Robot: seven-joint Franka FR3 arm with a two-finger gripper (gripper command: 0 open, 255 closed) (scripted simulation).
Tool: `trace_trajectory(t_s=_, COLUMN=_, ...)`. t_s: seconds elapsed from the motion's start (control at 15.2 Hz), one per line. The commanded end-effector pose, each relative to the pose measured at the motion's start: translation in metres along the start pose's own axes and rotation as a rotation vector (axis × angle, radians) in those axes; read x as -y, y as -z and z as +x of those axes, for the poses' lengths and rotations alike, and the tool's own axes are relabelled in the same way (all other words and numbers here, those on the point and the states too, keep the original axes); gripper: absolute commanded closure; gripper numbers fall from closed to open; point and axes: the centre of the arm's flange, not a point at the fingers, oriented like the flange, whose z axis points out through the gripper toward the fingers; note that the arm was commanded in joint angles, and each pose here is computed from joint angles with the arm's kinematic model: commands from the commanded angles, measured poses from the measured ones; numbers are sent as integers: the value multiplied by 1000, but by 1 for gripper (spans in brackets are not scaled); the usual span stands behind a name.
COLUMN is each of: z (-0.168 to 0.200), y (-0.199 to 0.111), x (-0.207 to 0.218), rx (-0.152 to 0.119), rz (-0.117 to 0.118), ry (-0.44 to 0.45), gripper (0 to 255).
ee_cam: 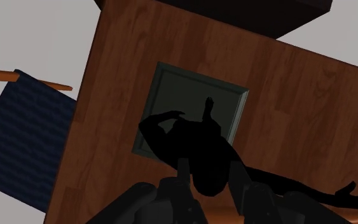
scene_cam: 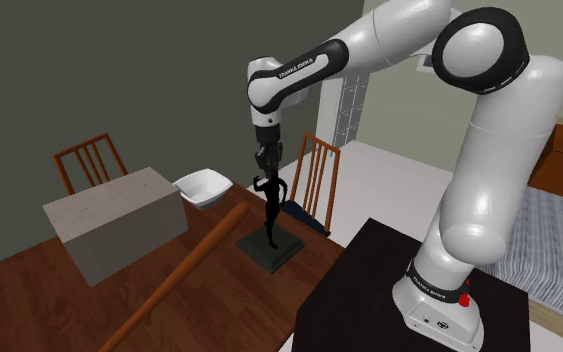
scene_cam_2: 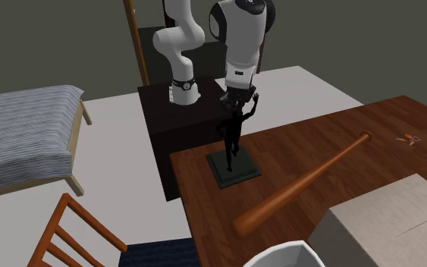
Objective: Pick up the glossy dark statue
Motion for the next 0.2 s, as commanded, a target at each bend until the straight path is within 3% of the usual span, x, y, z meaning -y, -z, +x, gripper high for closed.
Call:
trace_trajectory(t_s=0.0, z=-2, y=11, x=0, rx=-1, rz=0, ry=0, gripper=255)
trace_trajectory(t_s=0.13, z=-2, y=12, x=0, rx=-1, rz=0, ry=0, gripper=255)
